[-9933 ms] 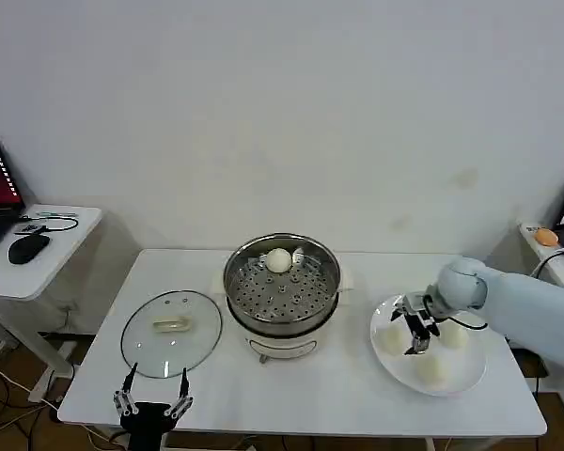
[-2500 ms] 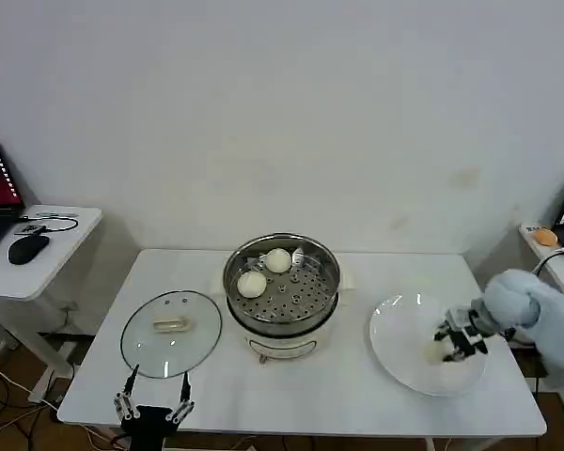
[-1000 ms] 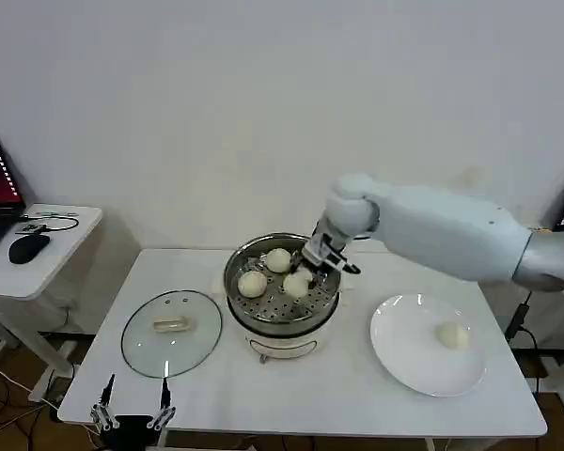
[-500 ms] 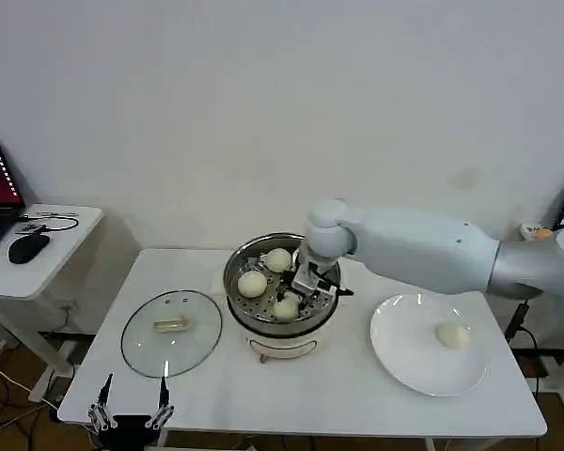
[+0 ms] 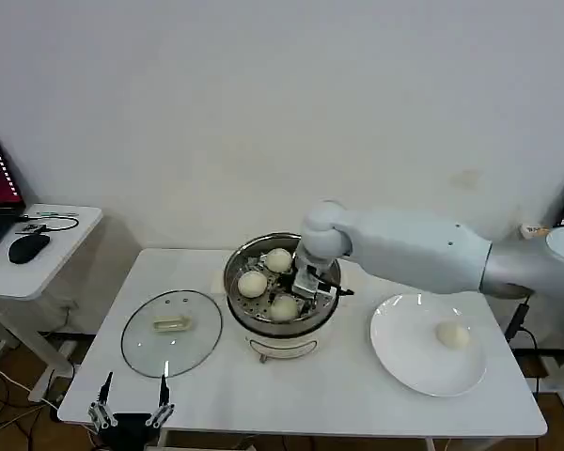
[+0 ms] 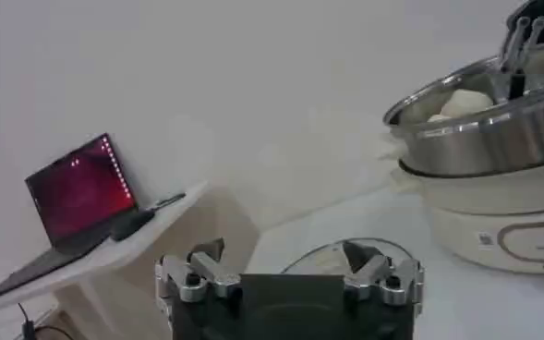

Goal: Take steamed baozi put them in steamer then cover it.

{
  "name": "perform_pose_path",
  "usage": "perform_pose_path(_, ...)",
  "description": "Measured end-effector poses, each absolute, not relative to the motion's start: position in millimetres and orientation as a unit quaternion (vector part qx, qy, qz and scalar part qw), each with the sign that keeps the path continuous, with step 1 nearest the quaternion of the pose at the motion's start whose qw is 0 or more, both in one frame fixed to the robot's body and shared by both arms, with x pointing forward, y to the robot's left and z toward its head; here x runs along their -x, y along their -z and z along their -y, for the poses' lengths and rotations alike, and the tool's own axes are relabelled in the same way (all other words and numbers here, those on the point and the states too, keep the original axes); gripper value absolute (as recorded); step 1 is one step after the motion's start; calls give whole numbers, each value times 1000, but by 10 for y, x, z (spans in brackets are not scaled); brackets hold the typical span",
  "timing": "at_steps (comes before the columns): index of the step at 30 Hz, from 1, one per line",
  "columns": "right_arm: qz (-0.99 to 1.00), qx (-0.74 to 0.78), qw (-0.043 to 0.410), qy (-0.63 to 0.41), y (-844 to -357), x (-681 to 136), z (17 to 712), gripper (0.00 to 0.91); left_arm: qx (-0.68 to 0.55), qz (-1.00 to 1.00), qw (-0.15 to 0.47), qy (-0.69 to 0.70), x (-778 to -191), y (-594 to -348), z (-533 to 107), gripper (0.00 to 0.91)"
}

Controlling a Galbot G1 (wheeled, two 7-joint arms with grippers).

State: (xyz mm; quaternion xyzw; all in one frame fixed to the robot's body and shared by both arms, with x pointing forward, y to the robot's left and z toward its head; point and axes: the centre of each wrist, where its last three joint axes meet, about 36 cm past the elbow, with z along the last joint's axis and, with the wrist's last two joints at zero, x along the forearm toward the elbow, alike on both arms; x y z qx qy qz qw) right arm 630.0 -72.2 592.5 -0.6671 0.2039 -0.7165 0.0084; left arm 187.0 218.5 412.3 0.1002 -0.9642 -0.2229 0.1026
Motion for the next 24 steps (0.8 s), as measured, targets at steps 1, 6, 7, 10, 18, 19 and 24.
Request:
perform_pose_path(1,-207,666,9,717,-5942,-6318,735,907,-100,964,102,223,-1873,-4121,-2185,907)
perform_pose_path(6,-237,651,3,722,-6097,-6466,857,907,-95,965,102,223,-1889,-4117,-2190,907)
perform_pose_path(7,-245,646,0,722,-6143,-6505,897,907,-94,965,102,222,-1894,-4118,-2191,907)
perform_pose_path(10,-275,631,-20,725,-6279,-6634,1073,907,-89,966,101,222,-1913,-4127,-2193,907)
perform_pose_path(18,-356,563,-117,737,-6701,-6810,1846,907,-75,968,92,220,-1973,-4183,-2196,907)
perform_pose_path(19,-367,556,-130,734,-6729,-6805,1955,907,-72,968,92,221,-1980,-4178,-2193,907)
perform_pose_path(24,-412,526,-197,717,-6776,-6705,2585,907,-61,969,89,221,-2005,-4163,-2185,907)
